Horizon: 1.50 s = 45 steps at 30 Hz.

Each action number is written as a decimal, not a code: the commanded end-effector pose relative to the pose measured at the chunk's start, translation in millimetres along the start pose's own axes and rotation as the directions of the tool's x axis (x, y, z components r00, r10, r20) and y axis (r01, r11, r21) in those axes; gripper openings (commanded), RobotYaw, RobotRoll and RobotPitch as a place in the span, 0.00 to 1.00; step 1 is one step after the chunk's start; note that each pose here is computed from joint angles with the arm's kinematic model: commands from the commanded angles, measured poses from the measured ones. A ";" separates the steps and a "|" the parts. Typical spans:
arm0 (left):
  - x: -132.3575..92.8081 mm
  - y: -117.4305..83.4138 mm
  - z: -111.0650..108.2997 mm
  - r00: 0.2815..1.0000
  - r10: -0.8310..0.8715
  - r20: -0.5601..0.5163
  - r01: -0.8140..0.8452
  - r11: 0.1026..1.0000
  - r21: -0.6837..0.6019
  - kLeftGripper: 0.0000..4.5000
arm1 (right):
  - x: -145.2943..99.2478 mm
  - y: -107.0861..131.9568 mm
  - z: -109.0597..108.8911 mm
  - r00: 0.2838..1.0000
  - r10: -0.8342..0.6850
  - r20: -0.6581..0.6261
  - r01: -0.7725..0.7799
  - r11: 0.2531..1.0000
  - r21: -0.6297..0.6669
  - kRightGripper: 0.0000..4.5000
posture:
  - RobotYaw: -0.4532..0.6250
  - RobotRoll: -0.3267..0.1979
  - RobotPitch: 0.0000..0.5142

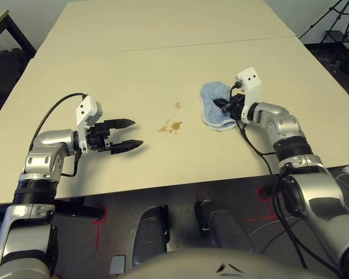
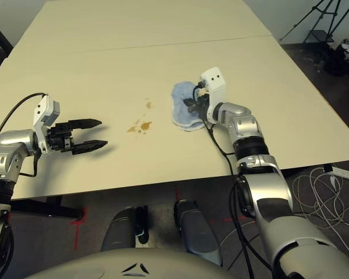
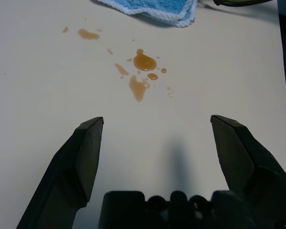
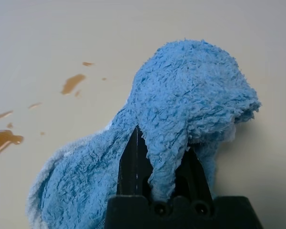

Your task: Wipe the water off the table with a rag.

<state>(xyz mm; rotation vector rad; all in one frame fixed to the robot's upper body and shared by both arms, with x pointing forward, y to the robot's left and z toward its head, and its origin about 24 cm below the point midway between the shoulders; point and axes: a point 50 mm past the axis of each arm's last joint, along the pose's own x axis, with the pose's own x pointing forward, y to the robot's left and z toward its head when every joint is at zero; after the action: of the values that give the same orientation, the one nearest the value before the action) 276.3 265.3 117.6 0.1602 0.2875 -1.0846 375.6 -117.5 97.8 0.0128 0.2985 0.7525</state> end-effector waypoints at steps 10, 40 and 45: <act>-8.0 -5.2 0.2 1.000 0.029 -0.003 -0.029 1.000 0.003 1.00 | 48.9 82.8 -33.5 0.948 0.279 -0.151 -0.280 0.960 0.011 0.00 | 0.27 0.62 0.31; 2.5 -9.7 -3.0 1.000 -0.001 -0.006 0.001 1.000 -0.013 1.00 | 26.9 18.7 -7.9 0.984 0.068 -0.168 -0.099 0.978 -0.185 0.00 | 0.25 0.62 0.34; 5.6 -8.1 -2.5 1.000 -0.008 -0.003 0.008 1.000 -0.010 1.00 | 9.3 -10.7 -1.5 0.988 -0.038 -0.147 0.008 0.980 -0.200 0.00 | 0.23 0.62 0.34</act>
<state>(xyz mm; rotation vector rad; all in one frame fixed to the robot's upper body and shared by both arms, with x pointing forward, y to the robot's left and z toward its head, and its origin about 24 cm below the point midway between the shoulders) 270.2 259.6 115.9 0.1467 0.2871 -1.0756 388.3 -92.0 109.2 -0.2306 0.2757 0.8662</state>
